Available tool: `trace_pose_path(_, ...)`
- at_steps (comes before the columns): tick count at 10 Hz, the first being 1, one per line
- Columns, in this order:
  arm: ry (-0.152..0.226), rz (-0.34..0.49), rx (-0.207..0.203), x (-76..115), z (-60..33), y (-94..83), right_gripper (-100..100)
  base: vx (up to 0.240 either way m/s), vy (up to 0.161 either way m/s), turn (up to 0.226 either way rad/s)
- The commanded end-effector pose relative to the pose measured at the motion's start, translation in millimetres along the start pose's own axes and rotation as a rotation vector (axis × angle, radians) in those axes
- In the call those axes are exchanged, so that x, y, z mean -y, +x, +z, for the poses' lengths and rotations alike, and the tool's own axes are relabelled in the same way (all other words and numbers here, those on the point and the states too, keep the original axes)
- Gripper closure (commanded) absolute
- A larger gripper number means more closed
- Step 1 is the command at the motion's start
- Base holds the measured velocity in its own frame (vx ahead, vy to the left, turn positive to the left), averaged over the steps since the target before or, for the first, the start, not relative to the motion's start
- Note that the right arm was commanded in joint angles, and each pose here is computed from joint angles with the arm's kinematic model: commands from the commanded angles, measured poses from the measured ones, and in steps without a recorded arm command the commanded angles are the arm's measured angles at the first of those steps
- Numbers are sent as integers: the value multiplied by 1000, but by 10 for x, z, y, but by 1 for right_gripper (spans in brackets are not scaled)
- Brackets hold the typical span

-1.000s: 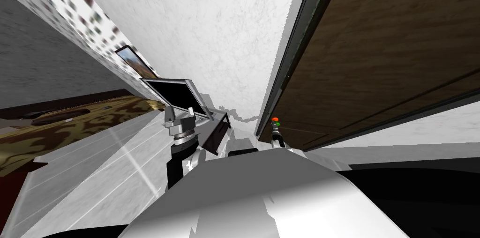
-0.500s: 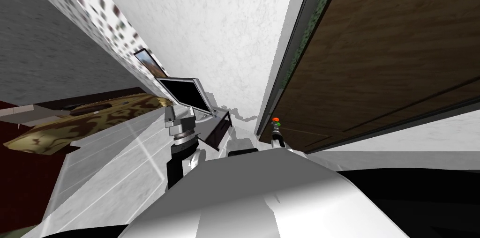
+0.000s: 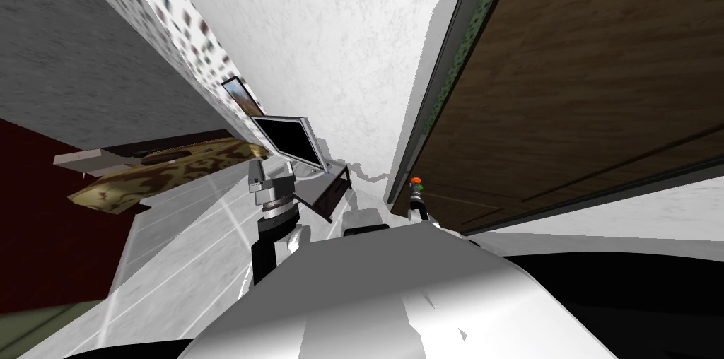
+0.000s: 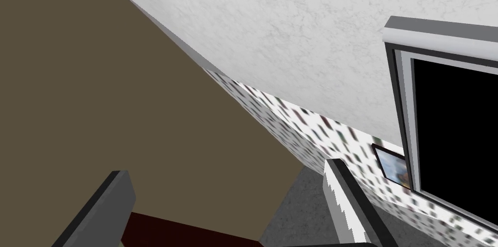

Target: Pull the door open

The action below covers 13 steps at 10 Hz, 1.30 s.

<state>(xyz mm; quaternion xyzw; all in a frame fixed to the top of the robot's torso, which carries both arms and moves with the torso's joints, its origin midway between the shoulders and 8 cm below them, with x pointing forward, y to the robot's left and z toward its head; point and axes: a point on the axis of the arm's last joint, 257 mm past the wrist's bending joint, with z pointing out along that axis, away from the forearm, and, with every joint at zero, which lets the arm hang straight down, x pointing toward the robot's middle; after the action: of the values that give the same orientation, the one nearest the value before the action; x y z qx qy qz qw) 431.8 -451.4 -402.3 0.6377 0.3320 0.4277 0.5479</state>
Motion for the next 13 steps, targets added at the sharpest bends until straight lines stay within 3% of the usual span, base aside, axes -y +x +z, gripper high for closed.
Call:
trace_pose_path(1,6,0,33,-16,-57,-245,100,-23,0,25)
trace_pose_path(2,6,0,33,-16,-57,-245,100,-4,1,-35)
trace_pose_path(3,1,52,39,-25,-49,-249,100,-41,-11,103)
trace_pose_path(7,1,52,39,-25,-49,-249,100,-15,-8,17)
trace_pose_path(9,-10,147,51,-42,-34,-257,100,-88,-24,141)
trace_pose_path(10,-10,156,51,-42,-34,-257,100,-78,-23,79)
trace_pose_path(11,-36,202,23,-109,42,-38,-100,-92,11,129)
trace_pose_path(13,-44,252,28,-123,43,-33,-100,-108,-28,36)
